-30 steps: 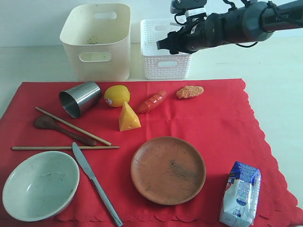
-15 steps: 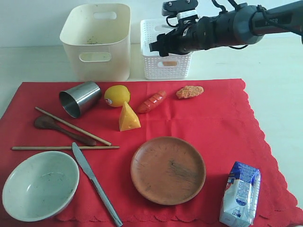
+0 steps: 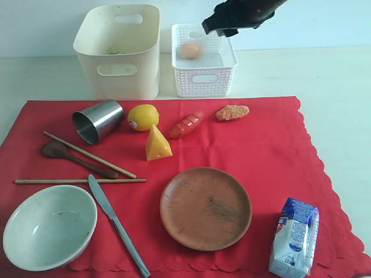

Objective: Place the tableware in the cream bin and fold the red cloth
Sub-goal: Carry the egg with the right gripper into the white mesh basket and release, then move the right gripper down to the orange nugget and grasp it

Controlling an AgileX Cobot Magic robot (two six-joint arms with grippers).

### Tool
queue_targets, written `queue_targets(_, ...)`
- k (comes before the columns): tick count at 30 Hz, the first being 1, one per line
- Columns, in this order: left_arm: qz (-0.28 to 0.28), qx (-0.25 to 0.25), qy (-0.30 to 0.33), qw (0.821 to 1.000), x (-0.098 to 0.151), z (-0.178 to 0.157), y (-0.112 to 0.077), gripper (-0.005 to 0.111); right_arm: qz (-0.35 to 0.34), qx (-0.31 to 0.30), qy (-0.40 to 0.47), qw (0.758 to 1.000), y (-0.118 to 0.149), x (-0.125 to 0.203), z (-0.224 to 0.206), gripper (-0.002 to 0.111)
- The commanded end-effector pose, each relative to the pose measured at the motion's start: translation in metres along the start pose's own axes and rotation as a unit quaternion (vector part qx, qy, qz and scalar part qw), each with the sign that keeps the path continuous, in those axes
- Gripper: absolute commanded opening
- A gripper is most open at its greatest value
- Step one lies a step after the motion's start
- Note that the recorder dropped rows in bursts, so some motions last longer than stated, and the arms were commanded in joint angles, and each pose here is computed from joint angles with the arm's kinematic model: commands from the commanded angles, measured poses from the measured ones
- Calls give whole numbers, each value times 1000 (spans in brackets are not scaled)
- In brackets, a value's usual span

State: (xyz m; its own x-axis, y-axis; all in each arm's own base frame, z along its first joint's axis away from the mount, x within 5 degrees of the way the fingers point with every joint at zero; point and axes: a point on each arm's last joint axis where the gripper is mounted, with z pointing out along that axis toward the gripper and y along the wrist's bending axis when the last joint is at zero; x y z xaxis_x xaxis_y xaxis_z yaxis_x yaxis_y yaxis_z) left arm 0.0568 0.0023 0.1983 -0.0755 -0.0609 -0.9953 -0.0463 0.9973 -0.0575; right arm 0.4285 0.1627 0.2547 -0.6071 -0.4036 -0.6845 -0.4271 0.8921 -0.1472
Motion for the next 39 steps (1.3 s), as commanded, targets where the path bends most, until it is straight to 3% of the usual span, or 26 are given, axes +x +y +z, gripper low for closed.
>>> queue_targets(1,-1,0,-7,1000,-1,-1,0,1,-38,6,39,998,-3,-3,-32,25)
queue_targets(6,-1,0,-7,1000,-1,-1,0,1,-60,-2,95,994,-2,7,-36,0)
queue_targets(14,-1,0,-7,1000,-1,-1,0,1,-65,-67,143,985,13,39,-14,0)
queue_targets(20,-1,0,-7,1000,-1,-1,0,1,-45,-75,183,979,19,57,17,0)
queue_targets(24,-1,0,-7,1000,-1,-1,0,1,-8,-68,196,978,22,70,41,12)
queue_targets(33,-1,0,-7,1000,-1,-1,0,1,-51,-77,190,977,32,79,63,63)
queue_targets(39,-1,0,-7,1000,-1,-1,0,1,-71,-76,193,976,34,90,80,69)
